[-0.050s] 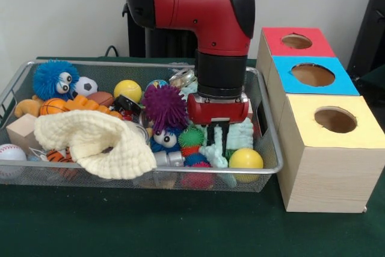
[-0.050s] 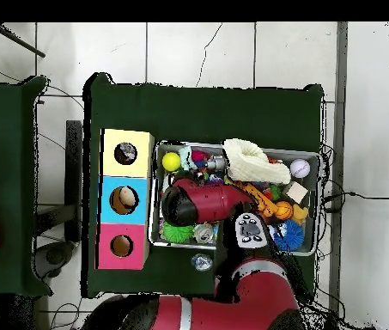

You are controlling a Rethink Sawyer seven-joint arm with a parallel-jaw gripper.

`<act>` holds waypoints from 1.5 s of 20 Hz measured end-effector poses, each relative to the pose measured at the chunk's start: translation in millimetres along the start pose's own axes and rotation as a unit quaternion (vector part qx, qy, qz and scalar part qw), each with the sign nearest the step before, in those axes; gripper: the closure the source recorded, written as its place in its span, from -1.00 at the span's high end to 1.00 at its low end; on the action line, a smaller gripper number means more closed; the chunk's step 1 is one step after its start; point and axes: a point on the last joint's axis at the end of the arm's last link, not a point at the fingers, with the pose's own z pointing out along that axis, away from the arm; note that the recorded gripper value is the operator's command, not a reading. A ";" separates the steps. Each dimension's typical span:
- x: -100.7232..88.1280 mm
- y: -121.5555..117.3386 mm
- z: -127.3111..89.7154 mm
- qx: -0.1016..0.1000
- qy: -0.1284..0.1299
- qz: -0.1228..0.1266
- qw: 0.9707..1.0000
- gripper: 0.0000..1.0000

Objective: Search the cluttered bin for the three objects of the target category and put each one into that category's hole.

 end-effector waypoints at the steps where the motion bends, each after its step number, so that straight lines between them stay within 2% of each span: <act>1: -1.6 -5.1 -5.7 -0.004 0.004 0.008 1.000 -1.00; 3: -2.7 -12.0 -14.2 -0.010 0.016 0.019 1.000 -1.00; 7: -6.0 -38.2 -45.4 -0.025 0.064 0.045 0.997 -1.00; 11: -12.1 -77.9 -87.5 -0.039 0.122 0.063 0.990 -1.00; 13: -15.5 -99.6 -105.0 -0.046 0.139 0.066 0.987 -1.00; 15: -17.1 -117.4 -117.3 -0.051 0.149 0.061 0.986 -1.00; 16: -17.5 -126.4 -122.4 -0.052 0.152 0.055 0.985 -1.00; 17: -17.5 -144.0 -131.0 -0.054 0.155 0.038 0.986 -1.00; 19: -17.2 -158.7 -136.3 -0.053 0.156 0.017 0.986 -1.00; 20: -17.5 -179.7 -141.1 -0.050 0.153 -0.021 0.987 -1.00; 24: -21.1 -202.3 -143.1 -0.045 0.141 -0.073 0.986 -1.00; 27: -24.4 -213.1 -143.4 -0.043 0.132 -0.111 0.984 -1.00; 29: -27.4 -216.0 -143.0 -0.043 0.126 -0.136 0.982 -1.00; 30: -32.1 -214.2 -142.6 -0.041 0.121 -0.153 0.980 1.00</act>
